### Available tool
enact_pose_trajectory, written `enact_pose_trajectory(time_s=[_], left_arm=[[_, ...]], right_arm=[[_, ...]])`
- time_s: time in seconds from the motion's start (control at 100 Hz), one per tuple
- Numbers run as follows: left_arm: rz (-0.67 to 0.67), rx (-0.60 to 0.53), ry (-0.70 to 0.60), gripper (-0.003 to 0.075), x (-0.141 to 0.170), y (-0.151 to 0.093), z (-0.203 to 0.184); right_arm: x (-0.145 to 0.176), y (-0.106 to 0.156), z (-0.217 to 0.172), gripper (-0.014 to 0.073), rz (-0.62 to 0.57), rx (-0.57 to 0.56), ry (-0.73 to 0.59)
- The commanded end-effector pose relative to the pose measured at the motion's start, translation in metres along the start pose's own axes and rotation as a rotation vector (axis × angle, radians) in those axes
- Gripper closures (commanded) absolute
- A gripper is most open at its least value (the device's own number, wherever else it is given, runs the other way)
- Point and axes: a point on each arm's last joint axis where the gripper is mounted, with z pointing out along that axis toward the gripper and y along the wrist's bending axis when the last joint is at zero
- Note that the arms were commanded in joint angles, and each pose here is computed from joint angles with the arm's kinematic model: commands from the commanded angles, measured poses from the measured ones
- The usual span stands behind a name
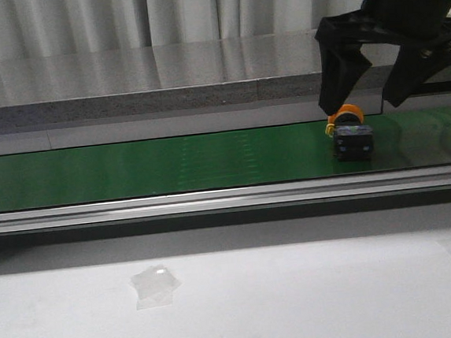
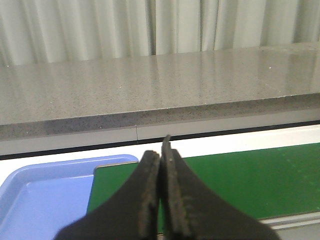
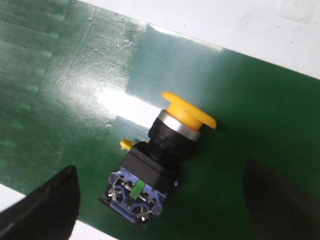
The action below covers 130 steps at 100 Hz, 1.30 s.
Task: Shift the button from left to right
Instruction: 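Lower the right gripper onto the button on the belt and grasp it, then lift the button with the right gripper and carry it over the green tray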
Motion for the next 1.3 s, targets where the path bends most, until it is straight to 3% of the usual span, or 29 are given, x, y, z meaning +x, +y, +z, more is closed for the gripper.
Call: enact_pose_trajectory(time_s=[0.0,0.27,0.34,0.51,0.58,0.86,1.03,1.29], left_arm=[[-0.015,-0.019,-0.095,0.074,-0.016,0.002,-0.001],[-0.015,-0.019,-0.095,0.074,-0.016,0.002,-0.001],[-0.015,-0.019,-0.095,0.074,-0.016,0.002,-0.001],[-0.015,-0.019,-0.095,0.074,-0.016,0.002,-0.001],[-0.015,-0.019,-0.095,0.074,-0.016,0.002,-0.001],[-0.015,-0.019,-0.095,0.074,-0.016,0.002,-0.001],[-0.015,-0.019,-0.095,0.074,-0.016,0.002,-0.001],[-0.015,-0.019,-0.095,0.074,-0.016,0.002,-0.001]], right_arm=[[-0.015,0.0,-0.019,-0.0049,-0.034,0.027,-0.104],[-0.009,-0.002,0.001,-0.0044,-0.026,0.016,-0.021],[-0.008,-0.002,0.001,0.0013,-0.028,0.016,-0.013],[-0.007,-0.003,0.001,0.0293,-0.033,0.019,0.002],[-0.006,-0.003,0.001,0.0365,-0.041,0.024,0.013],[-0.02,-0.01,-0.03,0.0381,-0.104,0.087,0.015],[-0.03,-0.039,-0.061,0.0381,-0.088,0.186,-0.061],[-0.014,-0.119,-0.089,0.0381,0.052,0.344,-0.06]])
